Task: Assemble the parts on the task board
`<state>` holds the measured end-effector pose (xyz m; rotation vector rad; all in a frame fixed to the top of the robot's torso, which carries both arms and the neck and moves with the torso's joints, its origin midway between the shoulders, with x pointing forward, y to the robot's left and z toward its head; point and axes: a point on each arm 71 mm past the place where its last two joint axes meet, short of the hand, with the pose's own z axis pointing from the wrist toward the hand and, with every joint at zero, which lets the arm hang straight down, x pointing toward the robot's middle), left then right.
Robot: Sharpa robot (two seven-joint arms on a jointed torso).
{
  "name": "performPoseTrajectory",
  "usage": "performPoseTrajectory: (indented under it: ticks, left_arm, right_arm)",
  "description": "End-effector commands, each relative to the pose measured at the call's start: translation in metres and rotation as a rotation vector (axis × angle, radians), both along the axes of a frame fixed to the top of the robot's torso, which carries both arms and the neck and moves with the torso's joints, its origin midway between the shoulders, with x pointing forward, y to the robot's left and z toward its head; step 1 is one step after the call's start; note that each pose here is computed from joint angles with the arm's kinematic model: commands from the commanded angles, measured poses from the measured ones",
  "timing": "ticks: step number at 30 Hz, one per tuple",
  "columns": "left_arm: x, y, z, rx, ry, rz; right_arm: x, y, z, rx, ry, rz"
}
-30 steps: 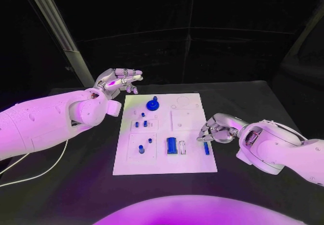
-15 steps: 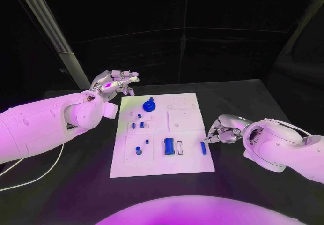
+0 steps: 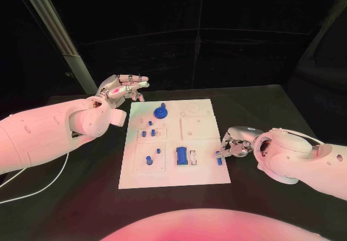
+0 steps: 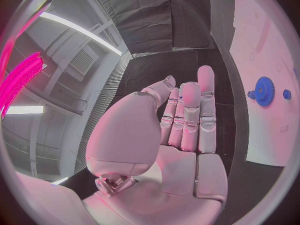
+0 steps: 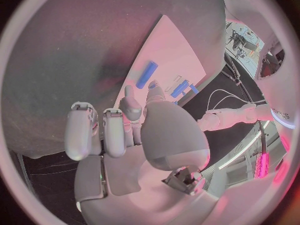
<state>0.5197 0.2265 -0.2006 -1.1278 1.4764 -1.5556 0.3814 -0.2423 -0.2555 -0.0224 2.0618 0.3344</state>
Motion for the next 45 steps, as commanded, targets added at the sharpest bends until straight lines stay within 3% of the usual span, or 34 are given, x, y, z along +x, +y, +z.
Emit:
performPoseTrajectory:
  ticks: [1, 13, 28, 36, 45]
  left_arm:
    - [0.0001, 0.0, 0.0013, -0.01, -0.003, -0.008]
    - [0.0002, 0.0, 0.0011, -0.01, -0.002, -0.008]
    - [-0.0001, 0.002, 0.001, -0.009, 0.0, -0.007]
    - [-0.0003, 0.003, 0.001, -0.008, 0.0, -0.006]
    - [-0.0003, 0.003, 0.0009, -0.008, 0.0, -0.006]
  right_arm:
    - [-0.001, 0.003, -0.002, -0.043, 0.008, 0.033]
    - [-0.001, 0.015, -0.01, -0.101, 0.027, 0.091]
    - [-0.005, 0.033, -0.016, -0.233, -0.017, 0.197]
    - [-0.006, 0.037, -0.011, -0.185, -0.062, 0.182]
    - [-0.01, 0.037, -0.003, -0.025, -0.066, 0.101]
